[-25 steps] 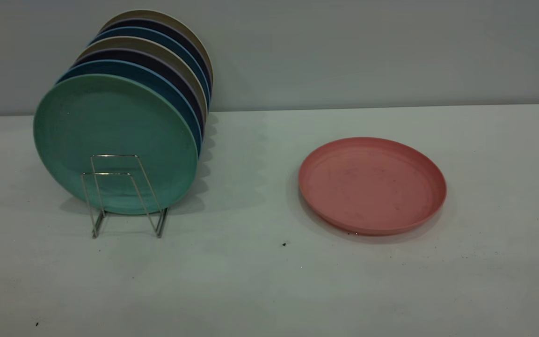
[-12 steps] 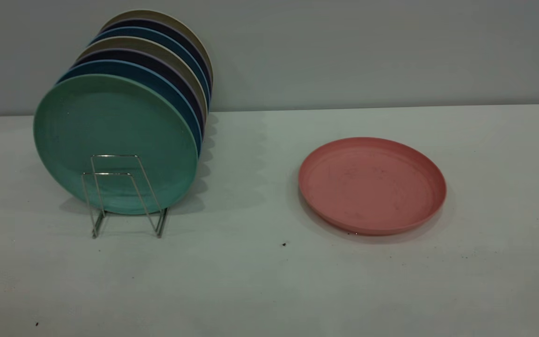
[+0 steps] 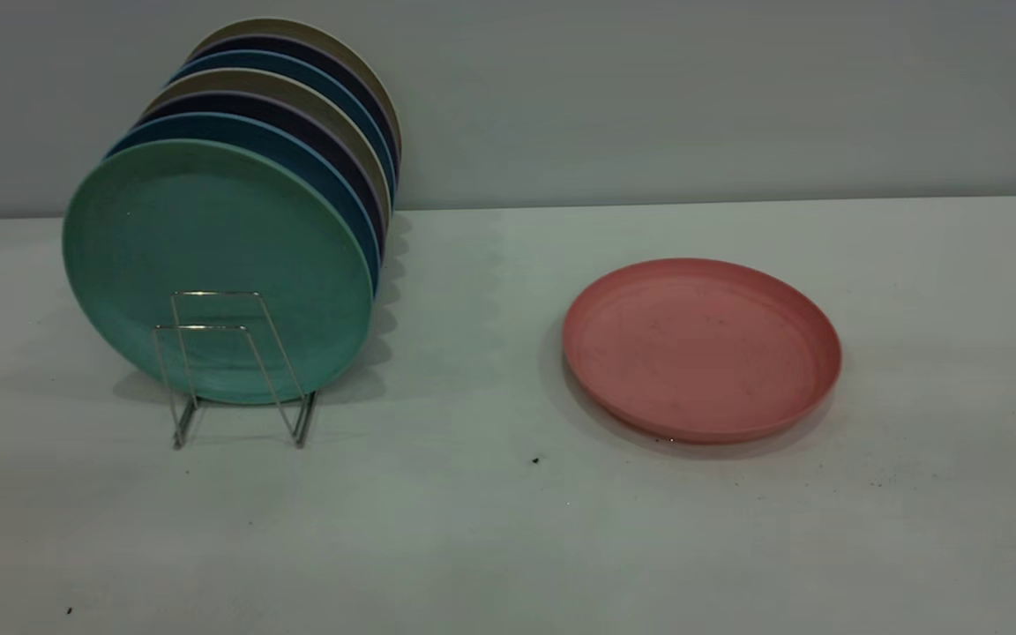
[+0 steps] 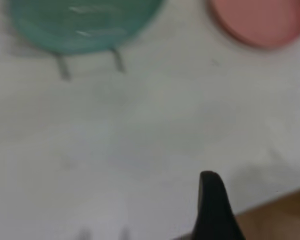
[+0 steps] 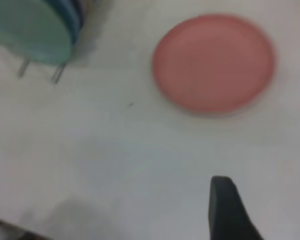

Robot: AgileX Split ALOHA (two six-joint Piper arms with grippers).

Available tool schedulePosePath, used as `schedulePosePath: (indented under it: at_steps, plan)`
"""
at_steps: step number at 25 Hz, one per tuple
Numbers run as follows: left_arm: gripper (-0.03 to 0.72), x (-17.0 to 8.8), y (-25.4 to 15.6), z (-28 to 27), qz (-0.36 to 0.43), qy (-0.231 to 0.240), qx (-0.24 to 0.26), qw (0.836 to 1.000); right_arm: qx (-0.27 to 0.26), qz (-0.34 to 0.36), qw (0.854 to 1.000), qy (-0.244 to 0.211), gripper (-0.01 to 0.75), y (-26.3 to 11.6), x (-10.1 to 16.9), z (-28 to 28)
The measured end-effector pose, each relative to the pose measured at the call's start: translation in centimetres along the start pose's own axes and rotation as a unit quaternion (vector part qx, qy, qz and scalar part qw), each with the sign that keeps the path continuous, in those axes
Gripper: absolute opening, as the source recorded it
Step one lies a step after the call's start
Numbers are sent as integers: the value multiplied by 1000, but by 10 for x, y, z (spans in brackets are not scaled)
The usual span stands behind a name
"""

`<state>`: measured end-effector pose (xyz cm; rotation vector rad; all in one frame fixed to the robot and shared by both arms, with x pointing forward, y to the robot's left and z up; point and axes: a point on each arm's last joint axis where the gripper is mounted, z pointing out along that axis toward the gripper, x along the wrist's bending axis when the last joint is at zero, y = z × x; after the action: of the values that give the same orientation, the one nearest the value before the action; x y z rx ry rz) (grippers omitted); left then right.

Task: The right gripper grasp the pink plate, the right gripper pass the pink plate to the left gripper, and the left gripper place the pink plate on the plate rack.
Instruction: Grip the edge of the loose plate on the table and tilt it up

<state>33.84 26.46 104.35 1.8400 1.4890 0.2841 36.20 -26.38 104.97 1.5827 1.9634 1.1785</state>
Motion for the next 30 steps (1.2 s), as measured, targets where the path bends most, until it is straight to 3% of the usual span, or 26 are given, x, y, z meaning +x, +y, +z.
schedulePosePath:
  at_steps: [7,14,20,25,30]
  plan:
    - [497,3,24,39,-33,-88,6,996,90,20,993,77,389,15,-24,89]
    - [497,10,42,61,-47,-110,16,993,135,48,983,117,389,30,-50,169]
    - [497,20,69,81,-59,-115,36,991,161,65,978,113,389,35,-77,220]
    - [497,25,76,99,-75,-135,75,985,165,99,975,108,389,37,-116,248]
    - [497,25,76,100,-77,-140,82,984,171,127,971,106,389,31,-153,270]
